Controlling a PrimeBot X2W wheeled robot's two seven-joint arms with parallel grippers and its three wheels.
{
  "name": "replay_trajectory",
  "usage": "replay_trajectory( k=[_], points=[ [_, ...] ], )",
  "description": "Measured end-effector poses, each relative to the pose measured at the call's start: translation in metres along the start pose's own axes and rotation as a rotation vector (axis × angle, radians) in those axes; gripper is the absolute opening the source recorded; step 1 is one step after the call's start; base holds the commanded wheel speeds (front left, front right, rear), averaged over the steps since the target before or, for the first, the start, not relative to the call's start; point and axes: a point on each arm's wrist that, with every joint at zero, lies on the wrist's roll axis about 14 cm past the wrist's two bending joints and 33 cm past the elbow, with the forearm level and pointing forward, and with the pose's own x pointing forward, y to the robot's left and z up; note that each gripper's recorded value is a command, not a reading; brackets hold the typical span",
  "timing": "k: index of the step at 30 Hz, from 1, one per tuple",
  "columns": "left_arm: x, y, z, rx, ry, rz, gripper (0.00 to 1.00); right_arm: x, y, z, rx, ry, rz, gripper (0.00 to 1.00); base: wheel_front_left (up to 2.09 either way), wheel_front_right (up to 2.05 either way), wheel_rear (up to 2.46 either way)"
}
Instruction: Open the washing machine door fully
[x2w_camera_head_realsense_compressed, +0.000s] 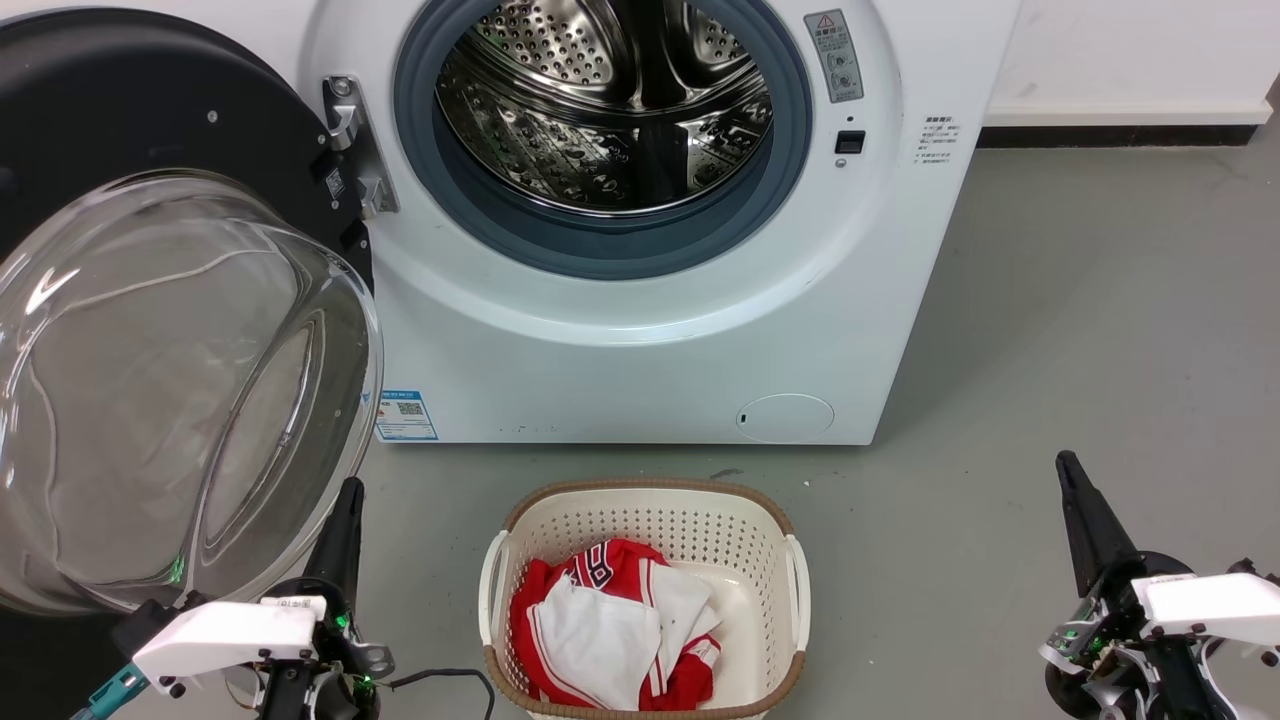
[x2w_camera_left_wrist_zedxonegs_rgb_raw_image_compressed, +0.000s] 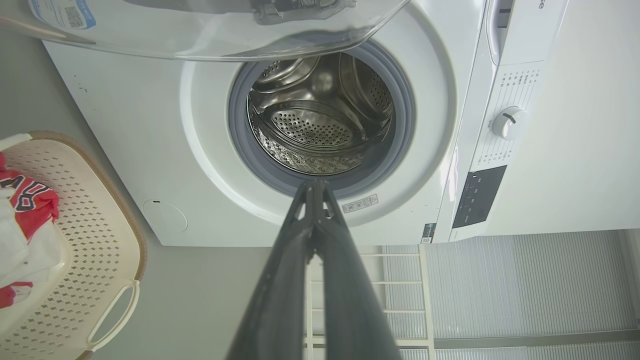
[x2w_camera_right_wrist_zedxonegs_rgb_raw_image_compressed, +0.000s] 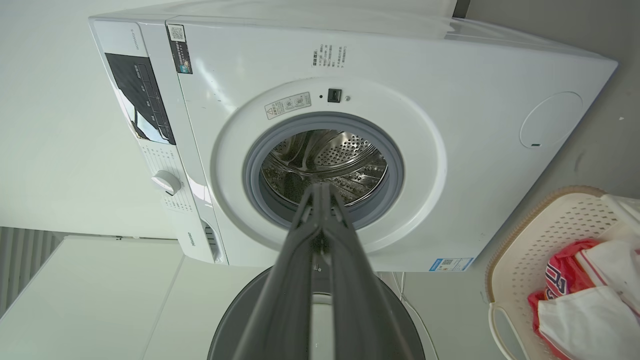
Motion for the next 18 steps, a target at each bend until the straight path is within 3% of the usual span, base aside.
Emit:
replay_trajectory(
  k=[18],
  points=[
    [0.0017,-0.0034,0.0001,-0.089,0.005,-0.018,0.0,0.0002,0.0008,0.0009,0.09,0.0,0.007,0.0,0.0,0.0,0.0]
  ],
)
